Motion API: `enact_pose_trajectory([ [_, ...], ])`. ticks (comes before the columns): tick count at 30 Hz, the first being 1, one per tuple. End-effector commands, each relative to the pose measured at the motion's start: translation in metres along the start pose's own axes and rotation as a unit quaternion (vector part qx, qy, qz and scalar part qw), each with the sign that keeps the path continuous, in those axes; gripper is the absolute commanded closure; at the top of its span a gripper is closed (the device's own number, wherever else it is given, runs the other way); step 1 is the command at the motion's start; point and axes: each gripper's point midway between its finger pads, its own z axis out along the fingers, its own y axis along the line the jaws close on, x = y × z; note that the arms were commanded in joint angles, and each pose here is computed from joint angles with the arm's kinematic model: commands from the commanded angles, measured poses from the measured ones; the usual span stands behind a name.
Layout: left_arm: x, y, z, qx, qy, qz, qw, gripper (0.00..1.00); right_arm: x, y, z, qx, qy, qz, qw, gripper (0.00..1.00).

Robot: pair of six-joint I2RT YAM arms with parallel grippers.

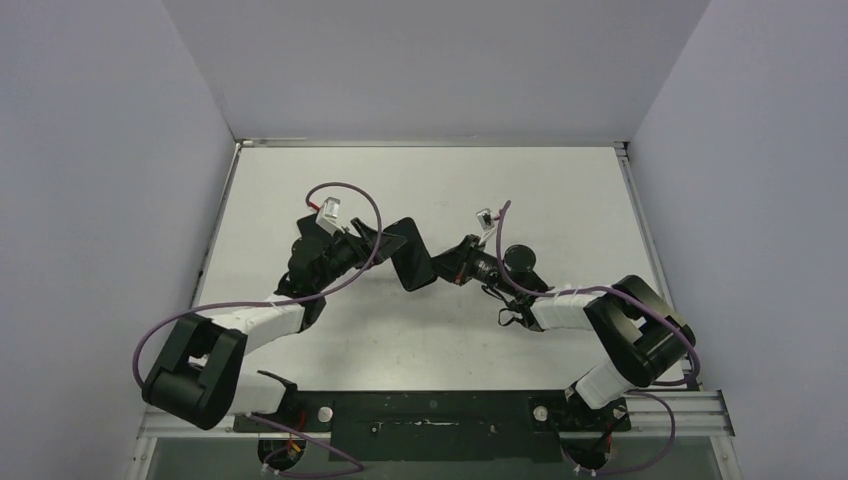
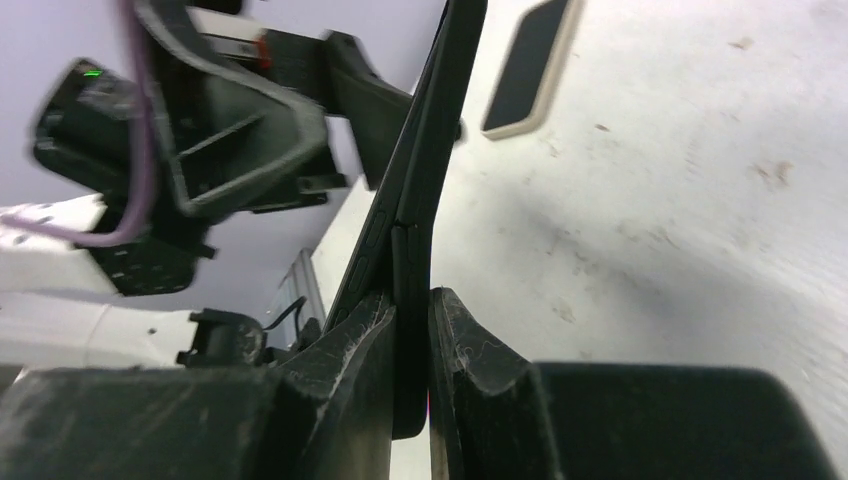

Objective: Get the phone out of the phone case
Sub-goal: Remove the phone case from the phone.

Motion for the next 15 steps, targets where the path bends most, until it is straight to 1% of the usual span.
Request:
enact_pose_trajectory([
  [1,-0.019,-0.006,0.000,-0.047,-0.016,0.118,0.992,0.28,-0.023,-0.006,-0.003,0.041,-0.053,-0.013,0.998,1.00],
  [4,-0.017,-0.009,0.001,-0.078,-0.011,0.195,0.978,0.27,-0.021,-0.021,-0.003,0.087,-0.041,0.001,0.995,1.00],
  [8,-0.003,-0.020,0.002,-0.088,0.004,0.305,0.948,0.26,-0.021,-0.030,-0.009,0.125,-0.039,0.016,0.991,1.00],
  [12,0.008,-0.026,0.000,-0.080,0.007,0.367,0.927,0.25,-0.023,-0.034,-0.016,0.154,-0.042,0.022,0.987,1.00],
  [15,0.018,-0.033,-0.002,-0.054,0.011,0.412,0.909,0.25,-0.025,-0.031,-0.019,0.160,-0.040,0.026,0.986,1.00],
])
